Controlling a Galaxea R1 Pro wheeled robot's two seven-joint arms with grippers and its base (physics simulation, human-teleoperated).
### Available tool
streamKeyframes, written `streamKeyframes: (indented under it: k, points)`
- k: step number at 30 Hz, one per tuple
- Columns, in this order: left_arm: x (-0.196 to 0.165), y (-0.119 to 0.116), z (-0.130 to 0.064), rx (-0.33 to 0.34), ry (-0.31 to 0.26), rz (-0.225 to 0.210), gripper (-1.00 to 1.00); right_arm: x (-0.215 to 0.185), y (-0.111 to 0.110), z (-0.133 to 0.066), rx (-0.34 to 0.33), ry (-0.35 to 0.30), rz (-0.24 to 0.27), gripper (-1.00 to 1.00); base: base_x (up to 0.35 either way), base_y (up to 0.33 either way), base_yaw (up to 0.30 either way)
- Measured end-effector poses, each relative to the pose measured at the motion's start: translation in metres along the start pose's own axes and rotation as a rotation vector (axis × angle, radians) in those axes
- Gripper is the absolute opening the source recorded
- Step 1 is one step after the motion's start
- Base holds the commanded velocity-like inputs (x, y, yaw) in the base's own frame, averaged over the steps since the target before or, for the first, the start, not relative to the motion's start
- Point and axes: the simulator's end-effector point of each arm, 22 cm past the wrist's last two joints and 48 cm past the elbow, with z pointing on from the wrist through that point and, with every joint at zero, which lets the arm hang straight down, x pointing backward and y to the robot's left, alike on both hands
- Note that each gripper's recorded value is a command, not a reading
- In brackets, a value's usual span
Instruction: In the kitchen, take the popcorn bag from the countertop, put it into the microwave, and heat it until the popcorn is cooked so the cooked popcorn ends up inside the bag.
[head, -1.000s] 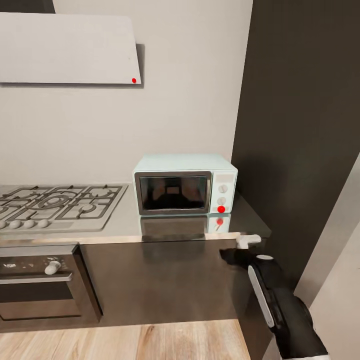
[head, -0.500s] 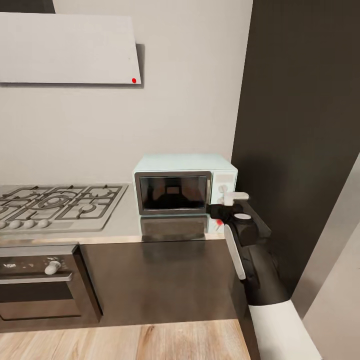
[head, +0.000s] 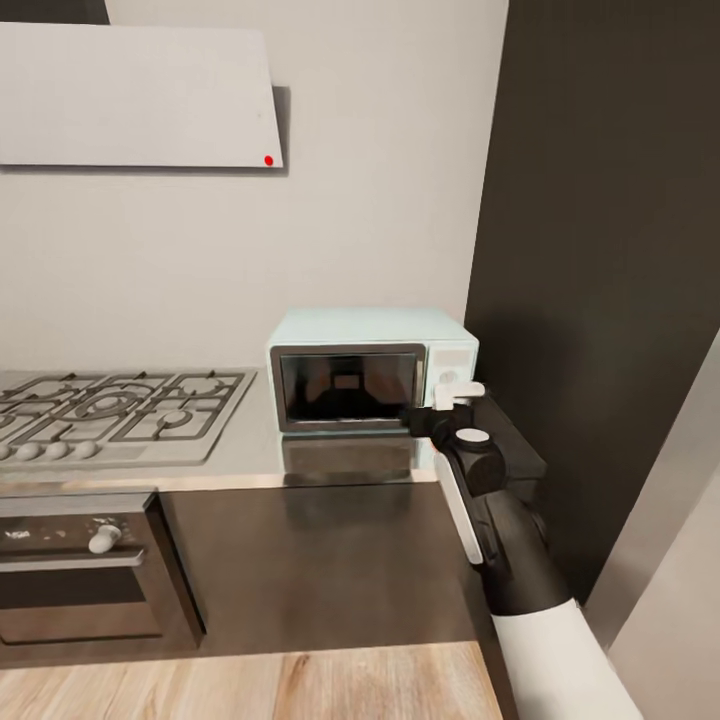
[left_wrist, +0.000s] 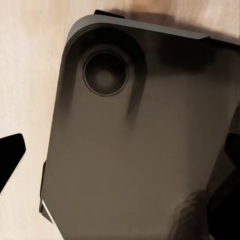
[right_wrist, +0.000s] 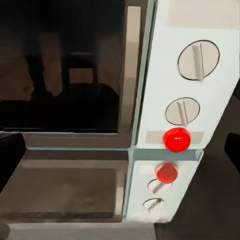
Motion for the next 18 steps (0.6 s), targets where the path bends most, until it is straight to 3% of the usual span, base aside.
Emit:
streamKeyframes:
  k: [18]
  points:
    - [-0.0001, 0.0003, 0.0000, 0.000, 0.000, 0.000, 1.00, 0.0001, -0.0011, 0.0002, 0.005, 0.000, -0.002, 1.00, 0.144, 0.035, 0.000]
